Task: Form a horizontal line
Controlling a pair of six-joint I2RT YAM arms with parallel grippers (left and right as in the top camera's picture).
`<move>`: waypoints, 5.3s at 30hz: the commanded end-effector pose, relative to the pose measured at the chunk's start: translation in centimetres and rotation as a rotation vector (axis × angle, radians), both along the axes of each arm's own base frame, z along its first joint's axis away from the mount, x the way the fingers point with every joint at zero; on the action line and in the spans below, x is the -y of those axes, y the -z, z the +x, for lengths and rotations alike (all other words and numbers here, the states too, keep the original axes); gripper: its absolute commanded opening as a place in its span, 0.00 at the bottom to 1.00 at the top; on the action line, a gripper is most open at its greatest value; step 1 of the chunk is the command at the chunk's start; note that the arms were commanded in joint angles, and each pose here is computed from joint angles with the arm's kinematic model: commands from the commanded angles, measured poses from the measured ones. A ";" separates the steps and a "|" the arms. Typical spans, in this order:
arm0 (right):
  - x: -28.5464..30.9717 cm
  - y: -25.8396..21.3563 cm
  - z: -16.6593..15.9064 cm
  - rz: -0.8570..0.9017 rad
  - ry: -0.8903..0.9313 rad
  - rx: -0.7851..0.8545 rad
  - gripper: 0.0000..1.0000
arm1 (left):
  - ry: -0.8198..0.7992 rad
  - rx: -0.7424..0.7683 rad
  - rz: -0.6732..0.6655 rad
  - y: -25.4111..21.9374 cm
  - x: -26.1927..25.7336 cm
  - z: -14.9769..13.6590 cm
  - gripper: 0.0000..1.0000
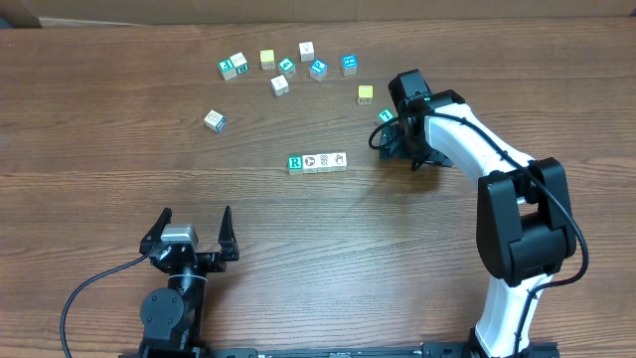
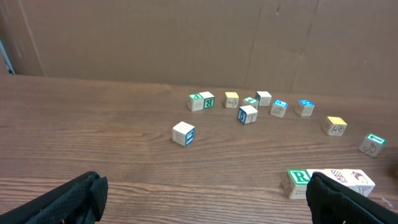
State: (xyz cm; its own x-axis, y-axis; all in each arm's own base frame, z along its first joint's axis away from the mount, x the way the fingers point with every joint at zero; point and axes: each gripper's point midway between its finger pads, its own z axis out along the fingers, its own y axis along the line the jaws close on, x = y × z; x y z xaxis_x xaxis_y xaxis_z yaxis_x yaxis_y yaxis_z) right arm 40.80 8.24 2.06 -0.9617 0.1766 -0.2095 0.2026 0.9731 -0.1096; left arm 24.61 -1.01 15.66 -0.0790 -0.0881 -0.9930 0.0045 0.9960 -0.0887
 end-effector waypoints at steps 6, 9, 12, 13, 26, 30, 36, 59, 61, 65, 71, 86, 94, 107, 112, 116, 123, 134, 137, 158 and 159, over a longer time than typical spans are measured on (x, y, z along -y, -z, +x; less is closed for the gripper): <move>0.1 -2.1 1.1 0.007 0.009 0.061 1.00 | 0.002 0.008 0.028 -0.1 -0.1 0.0 1.00; 0.1 -2.1 1.1 0.007 0.009 0.060 1.00 | 0.002 0.008 0.029 -0.1 -0.1 0.0 1.00; 0.1 -2.1 1.1 0.007 0.009 0.061 1.00 | 0.002 0.008 0.028 -0.1 -0.1 0.0 1.00; 0.1 -2.1 1.1 0.007 0.009 0.060 1.00 | 0.002 0.008 0.029 -0.1 -0.1 0.0 1.00; 0.1 -2.0 1.1 0.007 0.008 0.060 1.00 | 0.002 0.008 0.029 -0.1 -0.1 0.0 0.99; 0.1 -2.1 1.1 0.007 0.009 0.060 1.00 | 0.002 0.008 0.029 -0.1 -0.1 0.0 1.00; 0.2 -2.1 1.1 0.005 0.009 0.061 1.00 | 0.002 0.008 0.028 -0.1 -0.1 0.0 1.00; 0.3 -12.3 1.0 0.092 0.010 0.280 1.00 | 0.002 0.009 0.028 -0.1 -0.1 0.0 1.00; 0.3 -13.1 0.6 0.099 0.010 0.301 1.00 | 0.002 0.008 0.029 -0.1 -0.1 0.0 1.00; 0.5 -14.4 0.0 0.119 0.009 0.376 1.00 | 0.002 0.008 0.029 -0.1 -0.1 0.0 0.99; 0.8 -15.5 -1.6 0.138 -0.023 0.464 1.00 | 0.002 0.008 0.029 -0.1 -0.1 0.0 1.00; 3.2 -13.2 -8.9 0.127 -0.056 0.530 1.00 | 0.002 0.008 0.029 -0.1 -0.1 0.0 1.00; 3.6 -12.6 -10.1 0.171 -0.052 0.729 1.00 | 0.002 0.009 0.029 -0.1 -0.1 0.0 0.99; 3.8 -17.5 -10.8 0.291 -0.128 1.090 1.00 | 0.002 0.008 0.028 -0.1 -0.1 0.0 1.00; 4.8 -18.7 -11.8 0.272 -0.125 1.232 1.00 | 0.002 0.008 0.029 -0.1 -0.1 0.0 1.00; 5.3 -19.0 -12.5 0.268 -0.117 1.310 1.00 | 0.002 0.008 0.029 -0.1 -0.1 0.0 1.00; 6.0 -18.7 -14.0 0.259 -0.107 1.382 1.00 | 0.002 0.008 0.029 -0.1 -0.1 0.0 1.00; 6.7 -16.6 -15.1 0.244 -0.090 1.418 1.00 | 0.002 0.008 0.029 -0.1 -0.1 0.0 1.00; 6.7 -16.2 -15.4 0.243 -0.089 1.400 1.00 | 0.002 0.008 0.029 -0.1 -0.1 0.0 1.00; 6.8 -14.9 -16.2 0.156 -0.167 1.354 1.00 | 0.002 0.008 0.028 -0.1 -0.1 0.0 1.00; 6.8 -14.9 -16.2 0.156 -0.166 1.354 1.00 | 0.002 0.008 0.029 -0.1 -0.1 0.0 0.99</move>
